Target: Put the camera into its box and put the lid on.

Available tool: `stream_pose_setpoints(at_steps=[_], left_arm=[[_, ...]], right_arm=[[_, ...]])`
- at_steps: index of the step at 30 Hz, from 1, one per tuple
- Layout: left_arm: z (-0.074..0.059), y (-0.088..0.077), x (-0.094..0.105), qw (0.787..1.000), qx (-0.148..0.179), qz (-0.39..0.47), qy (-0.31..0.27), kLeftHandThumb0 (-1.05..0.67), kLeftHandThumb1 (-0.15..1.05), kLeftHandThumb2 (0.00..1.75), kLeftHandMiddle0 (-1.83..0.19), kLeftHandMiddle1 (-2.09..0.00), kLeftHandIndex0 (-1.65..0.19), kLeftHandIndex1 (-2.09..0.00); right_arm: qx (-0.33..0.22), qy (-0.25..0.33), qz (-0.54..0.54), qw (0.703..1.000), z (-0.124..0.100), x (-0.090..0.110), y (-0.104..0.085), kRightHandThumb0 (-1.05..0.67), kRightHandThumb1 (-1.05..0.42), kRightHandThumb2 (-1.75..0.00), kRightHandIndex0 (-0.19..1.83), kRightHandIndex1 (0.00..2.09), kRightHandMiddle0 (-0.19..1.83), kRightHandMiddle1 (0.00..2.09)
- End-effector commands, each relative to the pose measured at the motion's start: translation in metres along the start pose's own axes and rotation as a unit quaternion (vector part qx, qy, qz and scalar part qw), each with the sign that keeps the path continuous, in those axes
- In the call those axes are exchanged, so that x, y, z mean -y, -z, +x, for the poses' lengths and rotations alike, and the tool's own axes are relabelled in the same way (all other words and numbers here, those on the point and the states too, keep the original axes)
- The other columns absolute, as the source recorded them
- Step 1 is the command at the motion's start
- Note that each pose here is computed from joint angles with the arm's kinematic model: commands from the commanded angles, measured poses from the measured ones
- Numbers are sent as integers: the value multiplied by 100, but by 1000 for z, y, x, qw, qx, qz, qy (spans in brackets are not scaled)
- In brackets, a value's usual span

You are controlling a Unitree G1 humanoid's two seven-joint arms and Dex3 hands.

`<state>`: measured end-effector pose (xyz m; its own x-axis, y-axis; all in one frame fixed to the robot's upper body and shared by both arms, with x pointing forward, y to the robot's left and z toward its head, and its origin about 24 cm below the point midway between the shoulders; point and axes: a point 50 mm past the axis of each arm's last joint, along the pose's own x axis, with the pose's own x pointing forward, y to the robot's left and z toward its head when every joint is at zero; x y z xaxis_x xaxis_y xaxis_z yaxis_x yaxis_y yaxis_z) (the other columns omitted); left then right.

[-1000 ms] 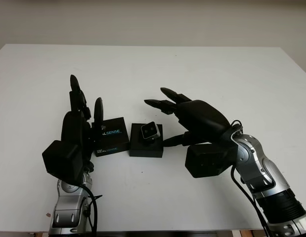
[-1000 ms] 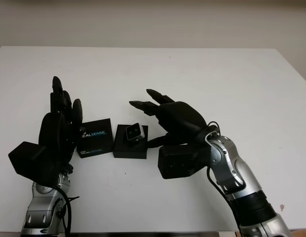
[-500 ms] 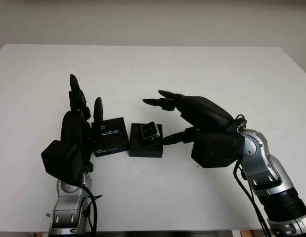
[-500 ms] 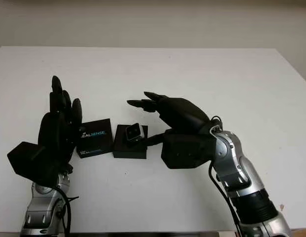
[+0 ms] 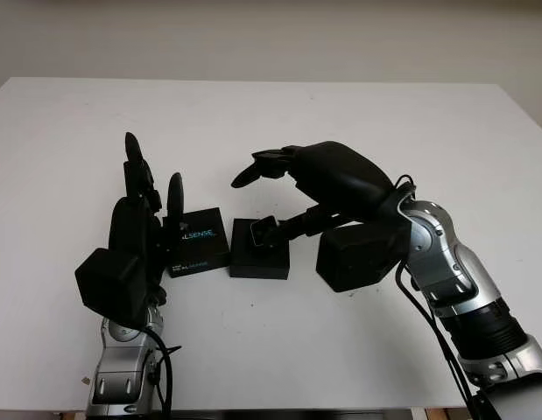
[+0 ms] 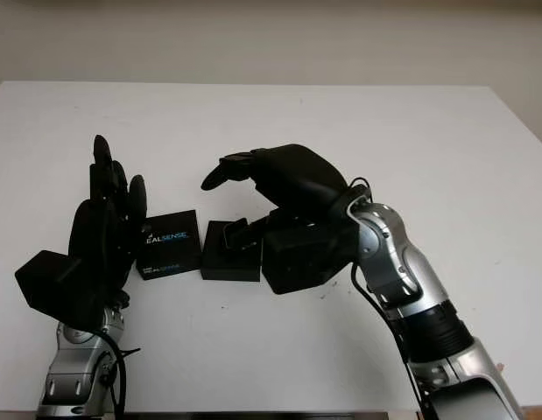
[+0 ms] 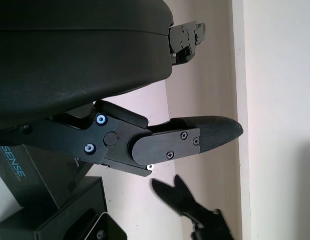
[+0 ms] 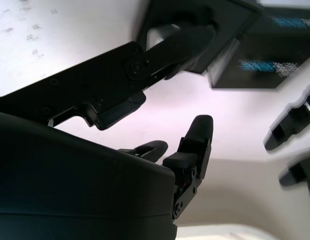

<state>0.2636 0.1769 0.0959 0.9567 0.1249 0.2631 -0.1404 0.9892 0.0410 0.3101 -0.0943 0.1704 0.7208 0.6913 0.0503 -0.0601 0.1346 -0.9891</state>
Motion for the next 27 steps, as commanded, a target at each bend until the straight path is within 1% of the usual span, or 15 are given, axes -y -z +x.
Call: stream_pose_setpoints(at_steps=[1,2,5,9,13,16,22,24,27], left_arm=[[1,-5,2,1000,12,-1,1,-72,105,56,19,0,19,0],[1,-5,2,1000,11,-1,1,-73,105,56,19,0,19,0],[2,-5,3,1000,12,-2,1,-72,105,56,19,0,19,0],[1,-5,5,1000,13,0,0,-71,105,58,19,0,19,0],[1,-5,5,1000,15,3,1,-70,105,59,19,0,19,0],[1,-5,5,1000,14,1,-1,-70,105,59,19,0,19,0],[1,-5,6,1000,13,1,-2,-70,105,58,19,0,19,0],[1,-5,6,1000,13,1,-2,-70,105,59,19,0,19,0],[1,-4,5,1000,14,0,-3,-70,105,59,19,0,19,0]], right_arm=[[12,7,-56,998,0,6,-5,-77,-84,-5,43,15,43,62],[14,8,-68,998,0,5,-7,-78,-82,-5,45,14,47,59],[19,5,-95,995,-1,3,-11,-79,-80,-4,45,14,50,57],[21,-4,-140,990,-3,1,-20,-80,-80,-5,43,12,51,59],[17,-7,-156,988,-4,-1,-22,-78,-80,-5,43,11,51,61],[15,-3,-156,988,-4,-2,-23,-77,-80,-5,44,9,48,73],[12,11,-145,989,-3,-6,-22,-73,-79,-5,47,10,49,78],[13,13,-144,989,-2,-8,-21,-72,-79,-5,48,9,48,91],[12,15,-145,989,-1,-11,-19,-71,-81,-6,49,9,46,102]])
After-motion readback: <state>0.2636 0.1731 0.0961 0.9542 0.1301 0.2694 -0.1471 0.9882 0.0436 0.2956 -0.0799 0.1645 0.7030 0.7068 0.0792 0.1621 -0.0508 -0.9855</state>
